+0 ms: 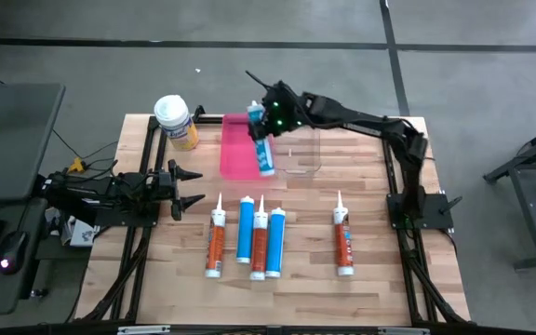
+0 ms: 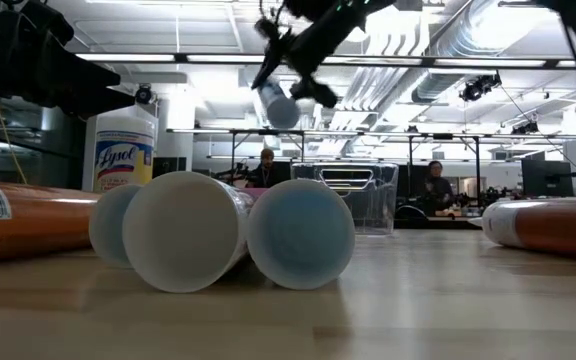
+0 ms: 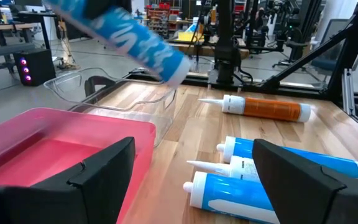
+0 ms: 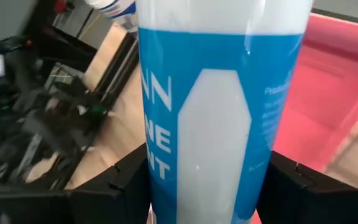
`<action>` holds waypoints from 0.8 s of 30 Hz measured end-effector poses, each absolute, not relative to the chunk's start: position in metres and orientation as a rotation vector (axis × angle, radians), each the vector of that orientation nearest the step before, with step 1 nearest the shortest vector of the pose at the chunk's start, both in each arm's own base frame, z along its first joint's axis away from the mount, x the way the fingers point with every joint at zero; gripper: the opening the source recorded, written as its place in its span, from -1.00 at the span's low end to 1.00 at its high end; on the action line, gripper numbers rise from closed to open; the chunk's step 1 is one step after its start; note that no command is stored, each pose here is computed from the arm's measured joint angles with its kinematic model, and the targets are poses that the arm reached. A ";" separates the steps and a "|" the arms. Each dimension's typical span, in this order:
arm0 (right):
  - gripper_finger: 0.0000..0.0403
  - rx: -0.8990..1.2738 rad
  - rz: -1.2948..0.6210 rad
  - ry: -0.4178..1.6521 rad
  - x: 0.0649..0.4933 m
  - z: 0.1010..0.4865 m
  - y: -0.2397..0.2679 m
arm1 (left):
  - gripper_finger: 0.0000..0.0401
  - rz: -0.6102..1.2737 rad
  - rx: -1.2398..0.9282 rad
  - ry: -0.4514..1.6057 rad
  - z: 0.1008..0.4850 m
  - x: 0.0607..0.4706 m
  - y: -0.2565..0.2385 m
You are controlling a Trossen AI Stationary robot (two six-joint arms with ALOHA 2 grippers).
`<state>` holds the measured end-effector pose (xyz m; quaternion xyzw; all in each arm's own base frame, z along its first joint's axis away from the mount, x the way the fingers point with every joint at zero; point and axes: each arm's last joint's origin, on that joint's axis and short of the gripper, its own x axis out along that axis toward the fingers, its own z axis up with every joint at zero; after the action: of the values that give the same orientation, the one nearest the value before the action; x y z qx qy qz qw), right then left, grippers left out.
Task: Sort silicone sealant tubes
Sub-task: Put the blue silicone sealant into the pink bin
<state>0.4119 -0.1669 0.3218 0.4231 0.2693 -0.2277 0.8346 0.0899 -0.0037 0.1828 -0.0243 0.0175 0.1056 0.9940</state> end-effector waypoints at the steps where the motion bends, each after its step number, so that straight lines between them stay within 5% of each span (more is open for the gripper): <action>1: 0.03 0.902 -0.483 0.573 0.416 0.317 -0.172 | 0.59 0.212 -0.049 0.035 0.183 0.090 -0.004; 16: 0.03 1.116 -0.519 0.514 0.467 0.235 -0.228 | 0.59 0.211 -0.049 0.035 0.183 0.090 -0.004; 24: 0.03 1.124 -0.528 0.542 0.469 0.224 -0.229 | 0.59 0.212 -0.049 0.035 0.183 0.090 -0.004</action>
<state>0.4690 -0.2293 0.2236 0.5201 0.2508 -0.2441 0.7791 0.0899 -0.0037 0.1828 -0.0243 0.0176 0.1055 0.9940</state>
